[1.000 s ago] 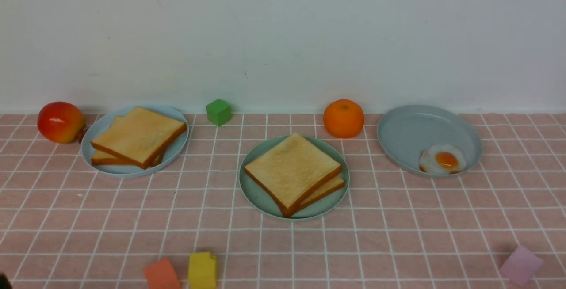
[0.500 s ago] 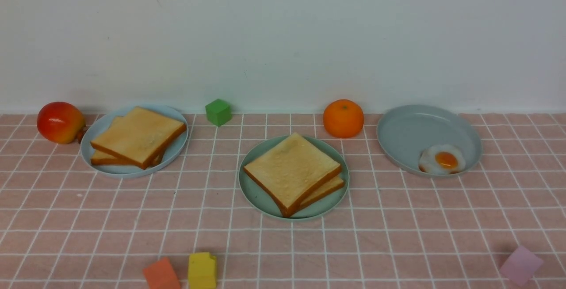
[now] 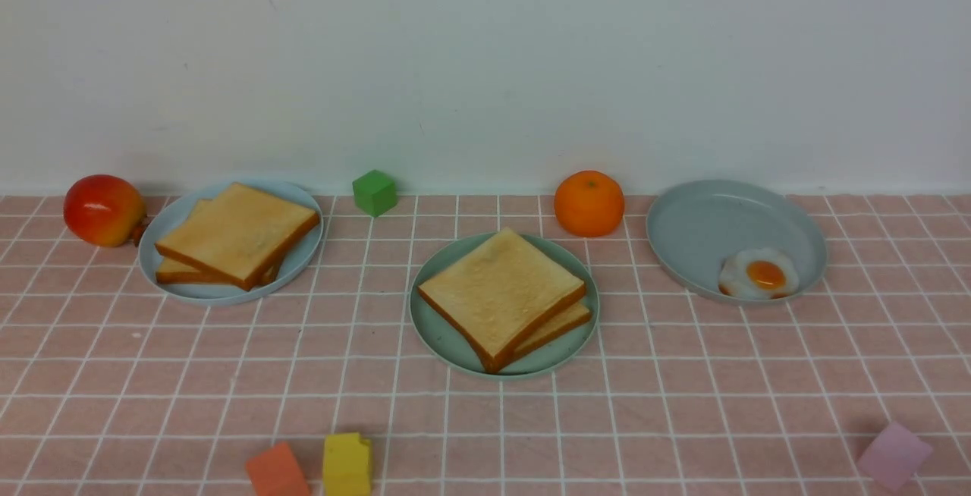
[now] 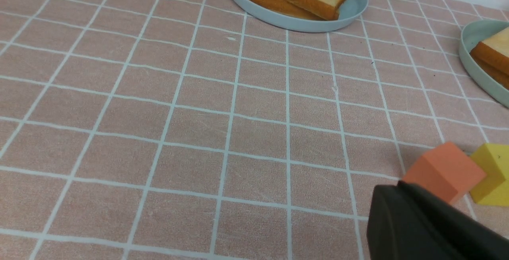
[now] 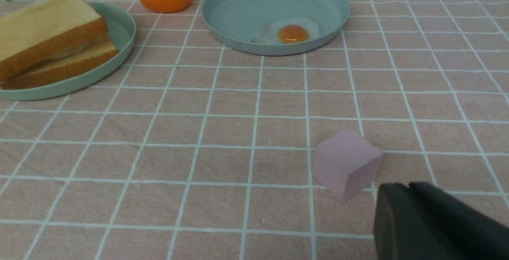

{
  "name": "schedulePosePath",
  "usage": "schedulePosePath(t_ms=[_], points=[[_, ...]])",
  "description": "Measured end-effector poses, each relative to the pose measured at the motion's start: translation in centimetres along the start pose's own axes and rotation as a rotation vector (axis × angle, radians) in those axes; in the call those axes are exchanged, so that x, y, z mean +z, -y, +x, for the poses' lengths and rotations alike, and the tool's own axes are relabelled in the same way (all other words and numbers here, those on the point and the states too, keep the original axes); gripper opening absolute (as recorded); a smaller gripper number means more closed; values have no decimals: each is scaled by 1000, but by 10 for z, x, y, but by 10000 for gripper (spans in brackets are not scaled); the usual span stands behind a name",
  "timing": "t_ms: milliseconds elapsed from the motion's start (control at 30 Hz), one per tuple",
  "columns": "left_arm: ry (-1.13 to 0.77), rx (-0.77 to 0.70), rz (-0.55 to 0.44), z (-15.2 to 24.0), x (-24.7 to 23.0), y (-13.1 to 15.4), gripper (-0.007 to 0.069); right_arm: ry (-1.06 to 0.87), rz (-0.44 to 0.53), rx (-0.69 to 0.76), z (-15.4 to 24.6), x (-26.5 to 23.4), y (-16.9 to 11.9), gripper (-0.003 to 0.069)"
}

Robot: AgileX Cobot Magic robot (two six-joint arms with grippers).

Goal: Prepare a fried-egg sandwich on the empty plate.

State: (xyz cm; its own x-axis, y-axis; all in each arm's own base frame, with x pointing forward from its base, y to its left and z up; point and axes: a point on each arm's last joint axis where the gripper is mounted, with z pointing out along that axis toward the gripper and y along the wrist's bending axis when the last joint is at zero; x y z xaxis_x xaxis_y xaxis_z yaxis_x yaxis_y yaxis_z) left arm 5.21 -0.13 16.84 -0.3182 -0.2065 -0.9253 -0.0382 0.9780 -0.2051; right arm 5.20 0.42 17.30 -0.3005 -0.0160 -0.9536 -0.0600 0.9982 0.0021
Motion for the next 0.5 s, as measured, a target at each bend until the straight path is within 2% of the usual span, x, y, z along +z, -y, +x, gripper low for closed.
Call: schedulePosePath(t_ms=[500], points=[[0, 0, 0, 0, 0, 0, -6, 0, 0, -2, 0, 0, 0, 87]])
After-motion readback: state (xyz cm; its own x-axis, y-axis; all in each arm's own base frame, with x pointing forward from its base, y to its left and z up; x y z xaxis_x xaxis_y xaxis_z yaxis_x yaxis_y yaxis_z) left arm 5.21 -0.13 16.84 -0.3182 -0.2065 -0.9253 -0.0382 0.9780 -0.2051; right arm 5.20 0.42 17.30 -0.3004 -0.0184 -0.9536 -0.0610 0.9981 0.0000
